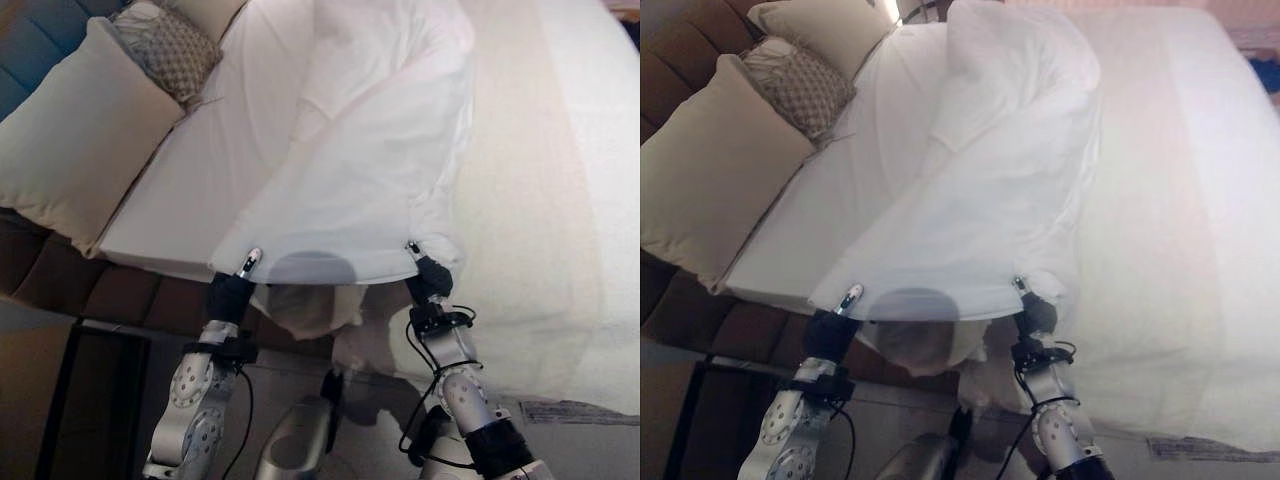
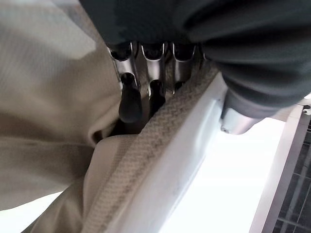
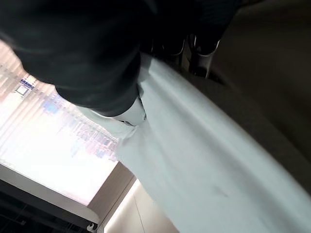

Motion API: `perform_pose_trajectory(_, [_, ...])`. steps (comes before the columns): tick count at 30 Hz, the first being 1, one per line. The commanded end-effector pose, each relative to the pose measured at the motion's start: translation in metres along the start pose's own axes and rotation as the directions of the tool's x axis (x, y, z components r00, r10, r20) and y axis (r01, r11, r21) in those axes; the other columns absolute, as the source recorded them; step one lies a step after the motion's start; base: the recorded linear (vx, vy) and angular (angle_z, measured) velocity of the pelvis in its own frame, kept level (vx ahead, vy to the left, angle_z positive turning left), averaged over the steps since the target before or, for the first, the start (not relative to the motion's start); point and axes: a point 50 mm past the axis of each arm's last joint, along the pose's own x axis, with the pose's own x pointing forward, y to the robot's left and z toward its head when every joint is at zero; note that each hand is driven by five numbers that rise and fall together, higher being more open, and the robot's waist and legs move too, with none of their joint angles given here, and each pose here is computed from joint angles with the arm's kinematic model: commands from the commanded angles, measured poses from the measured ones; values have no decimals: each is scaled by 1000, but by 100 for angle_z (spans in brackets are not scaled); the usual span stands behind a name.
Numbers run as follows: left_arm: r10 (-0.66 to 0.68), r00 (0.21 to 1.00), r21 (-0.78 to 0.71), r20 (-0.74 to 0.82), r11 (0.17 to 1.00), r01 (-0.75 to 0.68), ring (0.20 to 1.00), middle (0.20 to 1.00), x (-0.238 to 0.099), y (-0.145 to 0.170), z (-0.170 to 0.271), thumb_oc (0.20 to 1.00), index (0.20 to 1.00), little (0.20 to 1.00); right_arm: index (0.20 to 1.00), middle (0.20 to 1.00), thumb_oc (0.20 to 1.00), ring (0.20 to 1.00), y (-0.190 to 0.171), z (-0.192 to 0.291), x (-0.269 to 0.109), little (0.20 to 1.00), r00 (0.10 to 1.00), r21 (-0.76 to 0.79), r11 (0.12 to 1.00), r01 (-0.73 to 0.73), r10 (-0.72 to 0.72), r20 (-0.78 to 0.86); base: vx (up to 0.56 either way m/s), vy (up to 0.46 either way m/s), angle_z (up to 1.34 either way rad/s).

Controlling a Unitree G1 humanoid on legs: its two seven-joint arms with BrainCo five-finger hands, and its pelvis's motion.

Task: Make the bed

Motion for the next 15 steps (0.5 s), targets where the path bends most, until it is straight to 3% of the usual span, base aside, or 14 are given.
perform_pose_trajectory(1, [261, 857, 55, 444, 947, -316, 200, 200, -47, 62, 95, 200, 200, 200, 200, 200, 200, 200, -95, 78, -39, 200, 886, -100, 909, 404, -361, 292, -77, -101, -8])
perform_pose_trajectory(9, [349, 871, 12, 347, 927, -376, 200, 200, -42, 69, 67, 200, 200, 200, 200, 200, 200, 200, -95, 100, -36, 200, 822, -53, 890, 453, -394, 411, -124, -91, 16])
perform_pose_trajectory(15, [465, 851, -137, 246, 885, -444, 200, 200, -32, 85, 41, 200, 200, 200, 200, 200, 200, 200, -86, 112, -25, 200, 781, -14, 886, 463, -400, 479, -65, -40, 2])
